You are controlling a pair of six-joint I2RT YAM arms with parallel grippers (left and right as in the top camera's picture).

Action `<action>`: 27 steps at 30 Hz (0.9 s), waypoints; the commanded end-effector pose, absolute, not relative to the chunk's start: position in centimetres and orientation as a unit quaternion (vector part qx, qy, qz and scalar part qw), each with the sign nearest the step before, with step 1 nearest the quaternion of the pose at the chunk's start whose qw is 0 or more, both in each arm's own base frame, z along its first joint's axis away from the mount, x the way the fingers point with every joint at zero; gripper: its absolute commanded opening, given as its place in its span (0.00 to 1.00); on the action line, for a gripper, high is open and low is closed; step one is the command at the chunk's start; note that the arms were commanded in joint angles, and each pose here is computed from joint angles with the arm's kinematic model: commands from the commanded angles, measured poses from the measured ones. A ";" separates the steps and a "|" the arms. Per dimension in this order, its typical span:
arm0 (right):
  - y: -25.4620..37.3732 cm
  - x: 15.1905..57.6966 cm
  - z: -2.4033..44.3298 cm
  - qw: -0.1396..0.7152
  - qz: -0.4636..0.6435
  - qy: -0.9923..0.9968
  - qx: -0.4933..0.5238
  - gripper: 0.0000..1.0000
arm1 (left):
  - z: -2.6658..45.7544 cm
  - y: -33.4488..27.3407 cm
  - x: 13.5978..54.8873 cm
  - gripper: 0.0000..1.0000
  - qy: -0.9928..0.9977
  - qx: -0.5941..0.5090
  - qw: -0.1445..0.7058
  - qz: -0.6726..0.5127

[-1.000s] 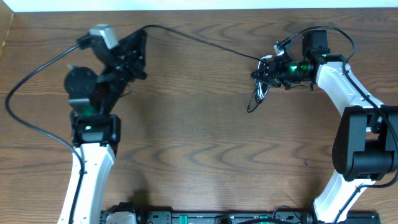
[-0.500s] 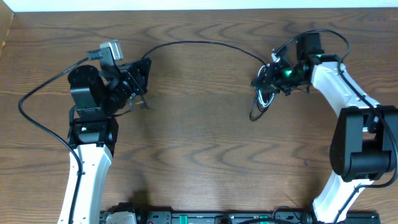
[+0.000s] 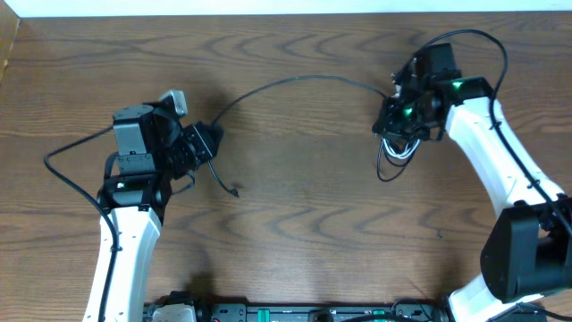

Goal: Untangle cables

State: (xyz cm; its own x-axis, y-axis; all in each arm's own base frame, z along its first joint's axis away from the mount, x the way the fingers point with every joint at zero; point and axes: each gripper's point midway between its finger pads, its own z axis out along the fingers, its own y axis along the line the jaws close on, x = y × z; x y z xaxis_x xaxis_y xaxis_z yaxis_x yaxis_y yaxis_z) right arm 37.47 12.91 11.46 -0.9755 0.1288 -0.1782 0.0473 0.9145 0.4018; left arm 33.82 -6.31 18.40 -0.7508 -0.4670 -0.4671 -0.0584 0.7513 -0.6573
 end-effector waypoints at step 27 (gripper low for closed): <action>16.0 31.7 9.9 0.069 0.021 0.995 -0.065 0.65 | 11.9 -2.9 27.1 0.74 0.940 -0.237 0.168 -0.178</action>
